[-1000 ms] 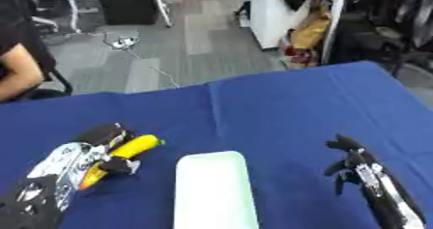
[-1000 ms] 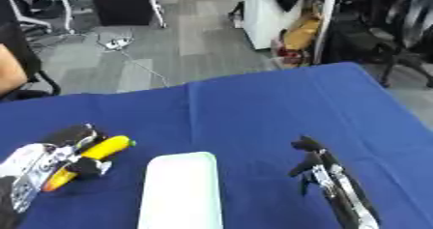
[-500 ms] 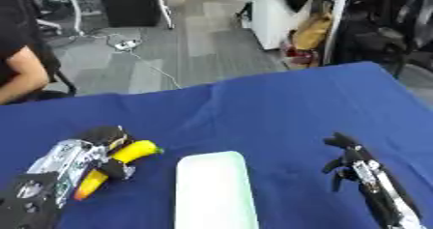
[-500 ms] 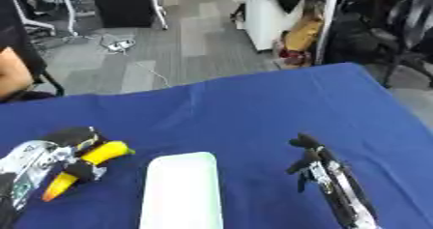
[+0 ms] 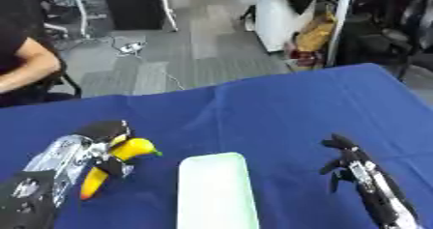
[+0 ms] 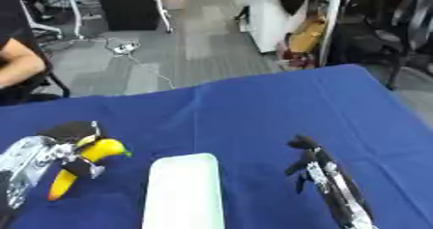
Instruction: Pick up objects on the table and place them in the box.
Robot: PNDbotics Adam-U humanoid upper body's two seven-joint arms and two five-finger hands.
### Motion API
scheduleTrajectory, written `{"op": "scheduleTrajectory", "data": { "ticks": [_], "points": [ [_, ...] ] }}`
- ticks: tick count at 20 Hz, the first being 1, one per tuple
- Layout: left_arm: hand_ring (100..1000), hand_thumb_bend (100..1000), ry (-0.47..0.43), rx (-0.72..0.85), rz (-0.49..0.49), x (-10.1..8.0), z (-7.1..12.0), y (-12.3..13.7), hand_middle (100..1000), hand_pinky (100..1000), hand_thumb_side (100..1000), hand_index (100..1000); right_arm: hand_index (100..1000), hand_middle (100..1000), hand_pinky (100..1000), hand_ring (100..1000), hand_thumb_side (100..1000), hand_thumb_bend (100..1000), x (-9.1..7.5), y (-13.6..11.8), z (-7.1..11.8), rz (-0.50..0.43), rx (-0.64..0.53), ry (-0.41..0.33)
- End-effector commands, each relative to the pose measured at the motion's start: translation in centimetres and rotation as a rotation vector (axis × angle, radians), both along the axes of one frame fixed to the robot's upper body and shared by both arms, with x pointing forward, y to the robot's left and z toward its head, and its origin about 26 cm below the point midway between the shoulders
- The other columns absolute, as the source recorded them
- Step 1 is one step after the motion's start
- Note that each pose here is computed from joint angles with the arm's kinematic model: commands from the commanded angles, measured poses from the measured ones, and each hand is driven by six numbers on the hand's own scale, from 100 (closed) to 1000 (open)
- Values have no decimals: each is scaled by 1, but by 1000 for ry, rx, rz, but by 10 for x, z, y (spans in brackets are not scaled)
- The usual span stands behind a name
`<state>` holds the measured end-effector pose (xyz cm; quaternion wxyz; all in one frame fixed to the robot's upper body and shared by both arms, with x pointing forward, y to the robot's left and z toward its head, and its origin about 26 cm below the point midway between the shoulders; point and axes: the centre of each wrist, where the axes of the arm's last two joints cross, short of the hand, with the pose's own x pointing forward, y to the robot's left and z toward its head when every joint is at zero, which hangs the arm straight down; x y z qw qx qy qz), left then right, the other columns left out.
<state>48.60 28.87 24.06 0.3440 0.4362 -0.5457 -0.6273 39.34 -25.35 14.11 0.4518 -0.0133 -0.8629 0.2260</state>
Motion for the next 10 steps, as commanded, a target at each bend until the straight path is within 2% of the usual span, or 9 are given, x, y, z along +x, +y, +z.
{"op": "scheduleTrajectory", "data": {
  "ticks": [1, 10],
  "points": [
    [100, 100, -28, 23, -8, -5, 20, 6, 100, 100, 244, 275, 959, 835, 317, 555, 899, 100, 0, -6, 6, -11, -12, -19],
    [100, 100, 4, 42, -39, -6, 18, 6, 100, 100, 244, 277, 959, 836, 318, 555, 900, 100, -1, -10, 0, -24, -15, 2]
  ]
}}
